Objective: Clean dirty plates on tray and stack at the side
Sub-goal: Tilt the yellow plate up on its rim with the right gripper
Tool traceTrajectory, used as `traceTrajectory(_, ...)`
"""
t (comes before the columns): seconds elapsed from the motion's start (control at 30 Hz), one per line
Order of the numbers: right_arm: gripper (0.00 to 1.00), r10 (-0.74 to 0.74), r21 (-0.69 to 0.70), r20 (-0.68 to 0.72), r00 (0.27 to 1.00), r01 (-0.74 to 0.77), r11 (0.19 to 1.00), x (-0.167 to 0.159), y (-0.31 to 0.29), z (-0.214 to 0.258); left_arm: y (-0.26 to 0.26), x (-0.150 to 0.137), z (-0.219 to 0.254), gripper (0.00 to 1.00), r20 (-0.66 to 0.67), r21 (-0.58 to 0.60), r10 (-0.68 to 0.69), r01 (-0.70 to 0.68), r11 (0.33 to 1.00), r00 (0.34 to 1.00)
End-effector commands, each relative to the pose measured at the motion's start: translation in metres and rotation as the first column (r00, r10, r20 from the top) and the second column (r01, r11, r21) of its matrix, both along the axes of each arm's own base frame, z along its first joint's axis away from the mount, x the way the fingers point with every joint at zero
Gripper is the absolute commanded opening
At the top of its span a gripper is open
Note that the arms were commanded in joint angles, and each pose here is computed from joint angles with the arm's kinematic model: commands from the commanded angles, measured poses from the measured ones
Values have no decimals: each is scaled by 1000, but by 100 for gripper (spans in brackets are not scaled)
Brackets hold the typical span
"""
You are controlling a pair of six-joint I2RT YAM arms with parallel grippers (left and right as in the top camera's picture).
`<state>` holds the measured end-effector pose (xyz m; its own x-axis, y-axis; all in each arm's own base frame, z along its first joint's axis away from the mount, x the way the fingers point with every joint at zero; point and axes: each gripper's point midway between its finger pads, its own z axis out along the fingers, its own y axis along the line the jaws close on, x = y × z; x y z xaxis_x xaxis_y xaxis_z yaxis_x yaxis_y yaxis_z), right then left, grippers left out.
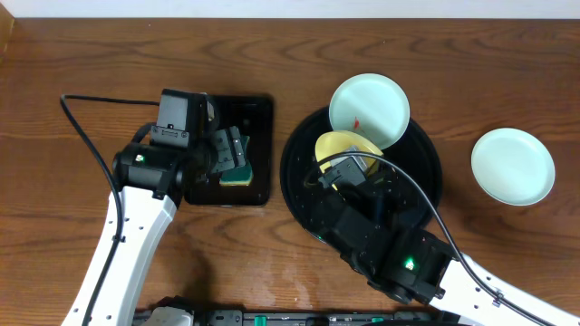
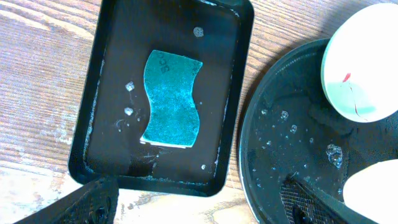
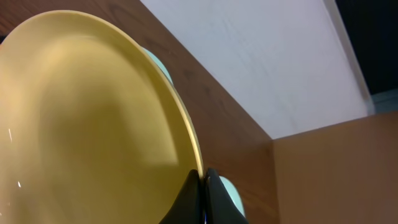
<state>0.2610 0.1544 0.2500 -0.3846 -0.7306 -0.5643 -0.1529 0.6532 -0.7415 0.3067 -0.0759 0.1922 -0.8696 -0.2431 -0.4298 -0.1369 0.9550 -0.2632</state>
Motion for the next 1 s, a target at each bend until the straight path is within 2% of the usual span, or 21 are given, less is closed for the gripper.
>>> traceTrajectory(0.0,1,-12,-21,52,999,13,1000,-1,-3,18,1,3,9,84,25,2,-4,4,1000,1000)
traceTrajectory(0.97,1,9,-69,41,999,-6,998,-1,-2,18,1,3,9,84,25,2,-4,4,1000,1000)
